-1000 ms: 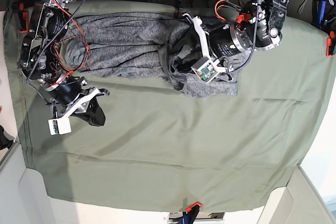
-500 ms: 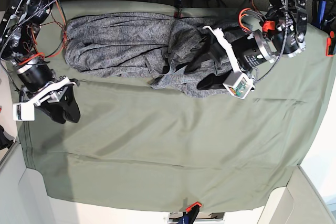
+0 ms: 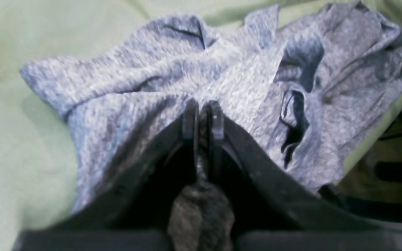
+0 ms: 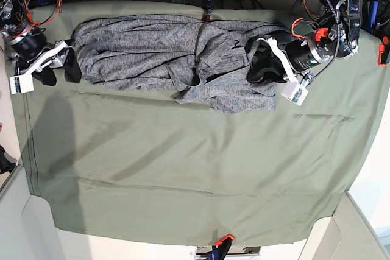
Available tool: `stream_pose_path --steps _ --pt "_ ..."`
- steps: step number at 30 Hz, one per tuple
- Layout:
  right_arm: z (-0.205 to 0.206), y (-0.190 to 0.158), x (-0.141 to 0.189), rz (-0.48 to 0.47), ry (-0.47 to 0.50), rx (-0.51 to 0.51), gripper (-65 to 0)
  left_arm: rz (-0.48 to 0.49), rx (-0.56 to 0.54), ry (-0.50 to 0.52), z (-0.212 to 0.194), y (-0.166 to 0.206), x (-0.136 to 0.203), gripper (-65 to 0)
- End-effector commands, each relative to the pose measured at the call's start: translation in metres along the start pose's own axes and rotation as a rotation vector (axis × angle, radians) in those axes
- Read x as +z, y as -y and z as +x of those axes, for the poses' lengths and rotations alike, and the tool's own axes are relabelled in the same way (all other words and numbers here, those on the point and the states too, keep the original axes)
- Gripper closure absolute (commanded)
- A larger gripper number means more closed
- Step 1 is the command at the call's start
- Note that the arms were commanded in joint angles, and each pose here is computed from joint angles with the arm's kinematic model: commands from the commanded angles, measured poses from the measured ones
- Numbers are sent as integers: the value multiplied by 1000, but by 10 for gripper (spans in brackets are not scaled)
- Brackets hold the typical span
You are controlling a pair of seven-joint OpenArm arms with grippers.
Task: Fold the T-shirt properly
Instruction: 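Release the fabric and move the left gripper back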
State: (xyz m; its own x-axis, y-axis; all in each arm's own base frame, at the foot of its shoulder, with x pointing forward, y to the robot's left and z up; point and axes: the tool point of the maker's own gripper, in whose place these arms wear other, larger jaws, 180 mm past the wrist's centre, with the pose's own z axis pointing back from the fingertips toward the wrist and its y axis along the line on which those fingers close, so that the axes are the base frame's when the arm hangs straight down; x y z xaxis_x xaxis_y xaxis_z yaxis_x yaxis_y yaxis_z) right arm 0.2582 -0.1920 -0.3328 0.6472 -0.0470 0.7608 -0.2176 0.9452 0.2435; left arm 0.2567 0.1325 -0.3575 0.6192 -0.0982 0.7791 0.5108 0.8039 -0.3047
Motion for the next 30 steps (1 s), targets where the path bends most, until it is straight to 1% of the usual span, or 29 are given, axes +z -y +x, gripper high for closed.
stream_pose_path --steps 1,4,8,11,13,16,20,26,27,28,29,30 --pt "6 0 4 2 28 13 -416 -24 -9 48 15 4 3 -45" --pt "-12 3 2 2 -9 -20 -416 -71 33 56 17 12 3 -45" --pt "-34 9 -9 10 -44 -84 -416 -142 91 28 12 25 5 -45" --pt "-51 6 -19 33 -80 -121 -416 -158 111 20 7 29 6 -45" --pt "-60 -1 -26 59 -104 -122 -416 -160 112 21 7 29 6 -45" --pt "-69 -18 -35 94 -140 -81 -416 -162 99 29 11 31 7 -45" --pt "-70 -38 -42 146 -143 -63 -415 -165 53 59 26 38 12 -45" --pt "-64 -43 -46 162 -135 -51 -413 -123 -32 140 58 37 31 -45" --pt "-62 -43 -47 162 -129 -49 -405 -114 -40 150 61 36 34 -45" --pt "-60 -43 -47 162 -122 -48 -366 -106 -44 157 63 34 36 -45" --pt "-57 -43 -48 162 -111 -47 -306 -100 -44 163 65 32 37 -45" --pt "-53 -43 -49 161 -97 -46 -231 -95 -42 167 66 31 38 -45"
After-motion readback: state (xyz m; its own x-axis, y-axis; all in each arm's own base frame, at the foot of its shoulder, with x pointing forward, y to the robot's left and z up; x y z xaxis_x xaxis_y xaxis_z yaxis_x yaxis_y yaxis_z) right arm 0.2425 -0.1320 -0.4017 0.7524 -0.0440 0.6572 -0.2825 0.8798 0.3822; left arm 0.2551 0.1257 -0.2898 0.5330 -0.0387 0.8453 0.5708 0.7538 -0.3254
